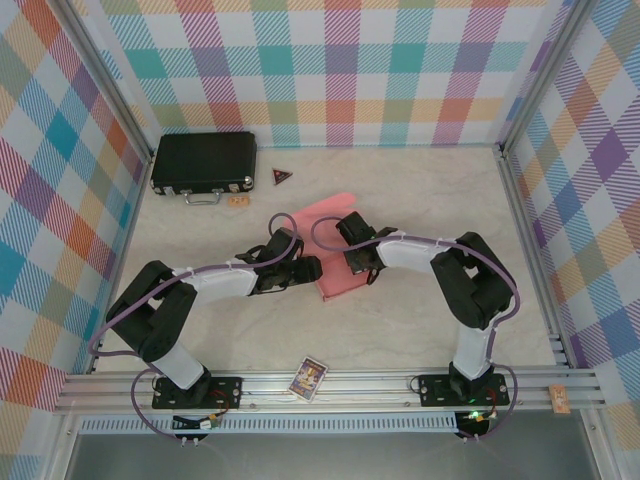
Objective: Fold the paper box
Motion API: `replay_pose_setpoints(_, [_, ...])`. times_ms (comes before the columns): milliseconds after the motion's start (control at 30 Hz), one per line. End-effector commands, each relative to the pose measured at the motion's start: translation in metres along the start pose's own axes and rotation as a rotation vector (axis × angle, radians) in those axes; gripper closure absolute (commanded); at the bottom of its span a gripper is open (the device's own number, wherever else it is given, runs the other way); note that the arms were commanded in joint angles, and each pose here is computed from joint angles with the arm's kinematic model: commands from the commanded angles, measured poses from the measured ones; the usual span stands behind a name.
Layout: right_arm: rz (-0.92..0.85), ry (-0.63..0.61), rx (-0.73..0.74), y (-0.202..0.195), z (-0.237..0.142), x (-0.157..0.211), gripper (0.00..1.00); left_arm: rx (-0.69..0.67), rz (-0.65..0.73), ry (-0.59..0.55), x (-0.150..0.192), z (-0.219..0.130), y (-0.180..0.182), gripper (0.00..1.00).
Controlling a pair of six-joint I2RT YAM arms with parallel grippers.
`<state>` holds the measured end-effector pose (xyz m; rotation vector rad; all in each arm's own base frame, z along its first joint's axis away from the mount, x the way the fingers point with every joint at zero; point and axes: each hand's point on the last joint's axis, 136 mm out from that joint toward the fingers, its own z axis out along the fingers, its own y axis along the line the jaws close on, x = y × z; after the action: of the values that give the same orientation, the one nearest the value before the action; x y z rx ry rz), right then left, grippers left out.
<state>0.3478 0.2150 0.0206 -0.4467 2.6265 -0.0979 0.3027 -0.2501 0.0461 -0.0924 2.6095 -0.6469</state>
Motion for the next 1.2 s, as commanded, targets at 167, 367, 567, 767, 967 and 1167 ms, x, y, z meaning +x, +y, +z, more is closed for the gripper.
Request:
replay_pose_setpoints(167, [-0.001, 0.119, 0.118, -0.022, 0.019, 0.033, 0.84, -0.005, 0.023, 0.078, 0.020, 0.007, 0.001, 0.38])
replay_pose_setpoints(367, [0.026, 0.097, 0.019, -0.007, 0.008, 0.025, 0.76, -0.010, 0.025, 0.079, 0.021, 0.007, 0.002, 0.38])
replay_pose_setpoints(567, [0.040, 0.084, -0.069, 0.005, -0.007, 0.015, 0.69, -0.009, 0.024, 0.077, 0.019, 0.007, 0.002, 0.38])
replay_pose_setpoints(767, [0.040, 0.090, -0.102, 0.009, -0.016, 0.015, 0.64, -0.006, 0.029, 0.085, 0.020, 0.009, 0.000, 0.38])
replay_pose_setpoints(967, [0.062, 0.077, -0.111, 0.008, -0.024, 0.012, 0.64, -0.004, 0.032, 0.089, 0.020, 0.010, 0.000, 0.44])
replay_pose_setpoints(1167, [0.079, 0.078, -0.126, 0.011, -0.026, 0.010, 0.65, -0.003, 0.034, 0.092, 0.021, 0.011, -0.001, 0.49])
